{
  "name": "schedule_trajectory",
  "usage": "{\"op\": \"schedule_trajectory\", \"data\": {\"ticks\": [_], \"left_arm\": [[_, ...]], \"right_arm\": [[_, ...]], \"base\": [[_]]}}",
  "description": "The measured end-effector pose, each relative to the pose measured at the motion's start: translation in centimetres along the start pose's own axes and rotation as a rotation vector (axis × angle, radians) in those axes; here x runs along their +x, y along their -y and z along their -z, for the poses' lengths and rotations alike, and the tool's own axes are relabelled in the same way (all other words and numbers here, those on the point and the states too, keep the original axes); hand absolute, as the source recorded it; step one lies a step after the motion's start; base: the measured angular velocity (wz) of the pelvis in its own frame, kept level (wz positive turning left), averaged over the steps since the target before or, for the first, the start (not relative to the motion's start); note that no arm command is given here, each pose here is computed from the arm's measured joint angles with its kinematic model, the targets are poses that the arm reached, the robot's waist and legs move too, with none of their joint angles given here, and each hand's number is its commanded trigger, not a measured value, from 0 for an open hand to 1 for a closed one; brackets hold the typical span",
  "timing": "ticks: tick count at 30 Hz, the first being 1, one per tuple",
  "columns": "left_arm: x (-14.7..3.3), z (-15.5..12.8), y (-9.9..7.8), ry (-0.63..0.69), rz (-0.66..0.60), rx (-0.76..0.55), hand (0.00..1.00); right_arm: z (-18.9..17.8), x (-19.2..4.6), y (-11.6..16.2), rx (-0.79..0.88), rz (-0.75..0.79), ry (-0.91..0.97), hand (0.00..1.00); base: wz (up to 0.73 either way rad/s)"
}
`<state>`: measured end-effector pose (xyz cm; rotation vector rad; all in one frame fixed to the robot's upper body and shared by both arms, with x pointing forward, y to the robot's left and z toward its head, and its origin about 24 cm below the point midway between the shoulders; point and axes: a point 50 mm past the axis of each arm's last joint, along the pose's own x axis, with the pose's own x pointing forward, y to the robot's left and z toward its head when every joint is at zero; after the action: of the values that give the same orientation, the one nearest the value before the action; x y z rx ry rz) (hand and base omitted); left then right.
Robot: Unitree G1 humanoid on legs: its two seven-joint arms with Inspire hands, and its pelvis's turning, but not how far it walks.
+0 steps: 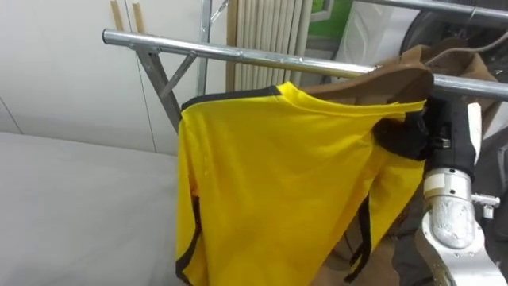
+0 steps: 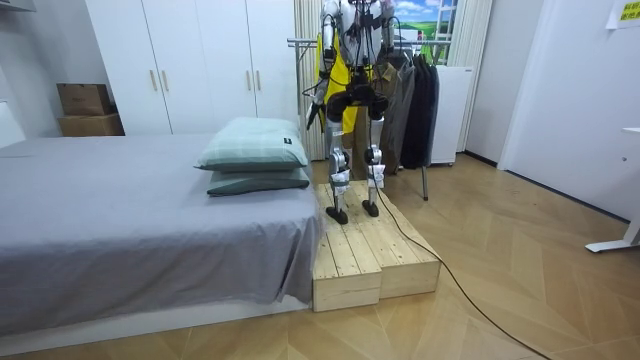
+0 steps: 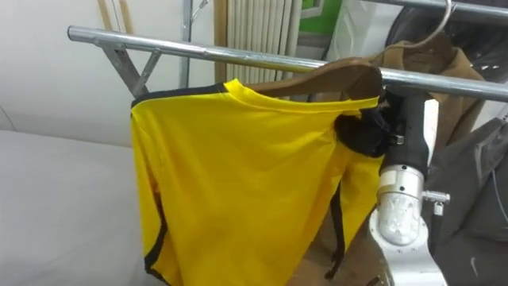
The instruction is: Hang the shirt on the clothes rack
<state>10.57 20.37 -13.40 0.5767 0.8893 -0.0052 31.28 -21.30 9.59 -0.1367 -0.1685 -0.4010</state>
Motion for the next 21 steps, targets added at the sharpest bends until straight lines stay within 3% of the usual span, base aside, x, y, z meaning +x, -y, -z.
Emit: {"op": "schedule_trajectory", "data": {"ticks": [9, 21], "left_arm": [[0.1, 0.1, -0.5, -0.011, 0.004, -0.009, 0.0], [0.1, 0.2, -1.0, -0.032, 0.033, 0.0, 0.0]], "right_arm": [[3.2, 0.8, -0.1, -0.014, -0.104, -0.18, 1.0], [6.2, 2.6, 1.8, -0.024, -0.192, -0.403, 1.0]], "base": [[0.06], [0.05]]}}
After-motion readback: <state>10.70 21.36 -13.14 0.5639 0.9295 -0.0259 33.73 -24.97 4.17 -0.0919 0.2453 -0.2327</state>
